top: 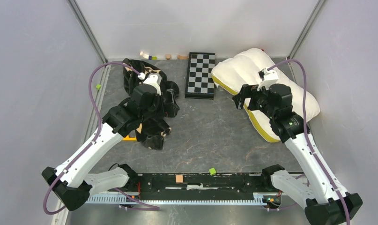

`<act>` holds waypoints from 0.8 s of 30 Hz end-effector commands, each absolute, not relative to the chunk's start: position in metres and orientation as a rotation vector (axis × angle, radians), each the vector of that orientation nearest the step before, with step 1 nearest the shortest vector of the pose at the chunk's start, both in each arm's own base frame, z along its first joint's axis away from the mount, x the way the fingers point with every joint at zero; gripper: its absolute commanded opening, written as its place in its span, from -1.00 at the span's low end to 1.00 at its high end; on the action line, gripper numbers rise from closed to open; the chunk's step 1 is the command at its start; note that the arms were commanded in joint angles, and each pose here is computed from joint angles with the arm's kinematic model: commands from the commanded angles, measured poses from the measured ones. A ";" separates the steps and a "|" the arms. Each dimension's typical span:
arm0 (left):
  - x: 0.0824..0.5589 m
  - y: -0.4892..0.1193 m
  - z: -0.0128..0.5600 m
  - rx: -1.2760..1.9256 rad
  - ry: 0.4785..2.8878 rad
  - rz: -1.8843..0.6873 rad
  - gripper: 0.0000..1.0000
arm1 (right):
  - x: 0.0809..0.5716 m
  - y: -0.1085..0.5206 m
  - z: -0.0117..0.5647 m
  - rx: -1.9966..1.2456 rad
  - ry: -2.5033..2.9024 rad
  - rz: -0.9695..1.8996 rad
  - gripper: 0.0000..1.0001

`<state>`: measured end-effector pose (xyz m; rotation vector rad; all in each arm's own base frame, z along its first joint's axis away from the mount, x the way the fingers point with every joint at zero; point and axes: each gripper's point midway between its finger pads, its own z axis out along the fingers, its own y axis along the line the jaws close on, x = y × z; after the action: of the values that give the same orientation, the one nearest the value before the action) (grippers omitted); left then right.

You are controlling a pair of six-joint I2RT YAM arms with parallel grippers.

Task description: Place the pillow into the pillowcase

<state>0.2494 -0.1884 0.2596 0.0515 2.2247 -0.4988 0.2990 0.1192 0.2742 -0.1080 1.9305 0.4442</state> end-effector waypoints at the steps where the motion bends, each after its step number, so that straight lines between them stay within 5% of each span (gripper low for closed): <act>1: 0.249 -0.168 0.278 0.060 2.154 -0.423 1.00 | 0.296 0.116 0.259 -0.133 1.973 0.406 0.96; 14: 0.234 -0.157 0.266 0.054 2.172 -0.419 1.00 | 0.328 0.092 0.259 -0.047 1.977 0.209 0.96; 24: 0.225 -0.169 0.265 0.143 2.196 -0.491 1.00 | 0.427 0.052 0.229 0.112 2.010 -0.055 0.96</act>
<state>0.2278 -0.1640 0.2599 0.0462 2.2071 -0.4679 0.3783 0.0748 0.2154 0.0189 2.0986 0.0338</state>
